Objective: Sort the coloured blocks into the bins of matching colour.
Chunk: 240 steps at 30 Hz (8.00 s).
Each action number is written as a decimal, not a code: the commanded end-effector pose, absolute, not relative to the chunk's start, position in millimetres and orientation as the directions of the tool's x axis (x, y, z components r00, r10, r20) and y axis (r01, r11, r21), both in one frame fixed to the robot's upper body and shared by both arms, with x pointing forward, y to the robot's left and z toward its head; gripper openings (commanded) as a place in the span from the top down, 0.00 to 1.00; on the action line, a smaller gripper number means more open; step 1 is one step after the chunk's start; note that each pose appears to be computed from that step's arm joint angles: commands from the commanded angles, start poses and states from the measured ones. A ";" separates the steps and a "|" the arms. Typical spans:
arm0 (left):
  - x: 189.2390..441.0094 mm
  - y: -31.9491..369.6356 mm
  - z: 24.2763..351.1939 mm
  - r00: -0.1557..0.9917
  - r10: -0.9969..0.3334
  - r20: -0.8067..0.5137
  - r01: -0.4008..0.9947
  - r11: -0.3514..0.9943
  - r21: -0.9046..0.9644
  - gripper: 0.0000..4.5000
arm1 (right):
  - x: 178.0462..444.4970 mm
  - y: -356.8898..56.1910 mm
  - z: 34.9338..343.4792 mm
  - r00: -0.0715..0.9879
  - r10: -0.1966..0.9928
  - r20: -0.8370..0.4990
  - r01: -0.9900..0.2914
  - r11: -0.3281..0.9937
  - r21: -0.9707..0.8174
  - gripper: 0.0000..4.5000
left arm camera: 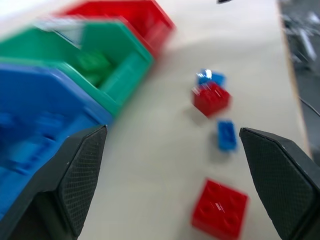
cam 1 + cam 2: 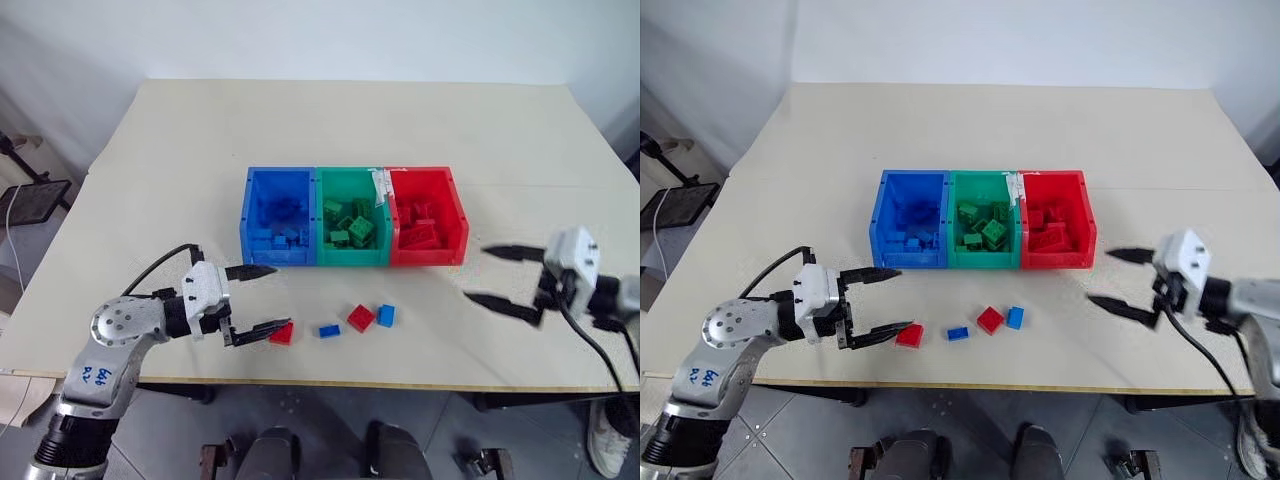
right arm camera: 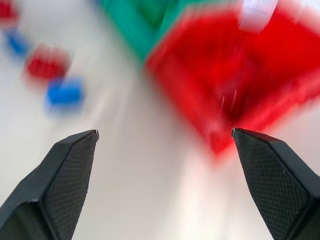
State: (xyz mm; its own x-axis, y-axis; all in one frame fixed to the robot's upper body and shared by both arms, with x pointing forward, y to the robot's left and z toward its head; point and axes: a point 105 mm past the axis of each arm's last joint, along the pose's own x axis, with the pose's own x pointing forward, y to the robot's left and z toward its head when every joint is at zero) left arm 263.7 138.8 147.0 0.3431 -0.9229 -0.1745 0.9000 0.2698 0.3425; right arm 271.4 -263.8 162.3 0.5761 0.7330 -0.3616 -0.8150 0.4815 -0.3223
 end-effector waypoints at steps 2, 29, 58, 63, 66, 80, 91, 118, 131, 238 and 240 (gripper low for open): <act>264.0 129.7 156.4 0.262 -0.952 -0.161 0.902 0.183 0.391 0.00 | 268.6 -273.8 163.5 0.599 0.707 -0.377 -0.796 0.474 -0.376 0.01; 244.5 166.0 137.8 0.420 -0.886 -0.199 0.880 0.343 0.328 0.00 | 286.4 -133.5 100.7 0.355 0.835 -0.419 -0.935 0.313 -0.169 0.37; 254.5 207.5 146.4 0.773 -0.634 0.002 0.615 0.750 0.244 0.00 | 381.7 39.6 244.0 0.317 0.948 -0.015 -0.928 0.308 -0.208 0.51; 253.3 206.8 150.3 0.773 -0.635 0.017 0.612 0.751 0.248 0.00 | 376.7 45.5 240.4 0.274 0.961 -0.029 -0.941 0.261 -0.216 0.14; 252.4 205.1 152.2 0.762 -0.648 0.020 0.624 0.741 0.249 0.00 | 375.1 33.3 242.7 0.275 0.961 -0.019 -0.933 0.263 -0.245 0.01; 257.4 158.4 158.7 0.411 -0.898 -0.159 0.875 0.340 0.344 0.00 | 271.9 -168.5 183.2 0.251 0.938 -0.239 -0.908 0.143 -0.395 0.01; 278.4 151.4 149.7 0.282 -0.937 -0.205 0.924 0.208 0.323 0.00 | 244.0 -256.6 143.8 0.549 0.790 -0.272 -0.807 0.415 -0.420 0.01; 247.6 166.2 140.9 0.301 -0.921 -0.249 0.931 0.227 0.287 0.00 | 299.4 -86.7 107.7 -0.001 0.874 -0.487 -0.937 -0.170 -0.304 0.34; 254.4 160.5 148.5 0.338 -0.925 -0.172 0.913 0.278 0.299 0.00 | 303.8 -102.1 143.9 0.187 0.947 -0.260 -0.945 0.101 -0.311 0.68; 370.2 129.5 216.6 0.791 -0.610 0.046 0.598 0.787 0.152 0.34 | 263.8 -185.5 206.2 0.595 0.799 0.089 -0.741 0.588 -0.324 0.00; 366.6 138.2 220.0 0.790 -0.610 0.061 0.594 0.785 0.174 0.21 | 264.5 -184.6 206.4 0.584 0.807 0.086 -0.749 0.576 -0.328 0.00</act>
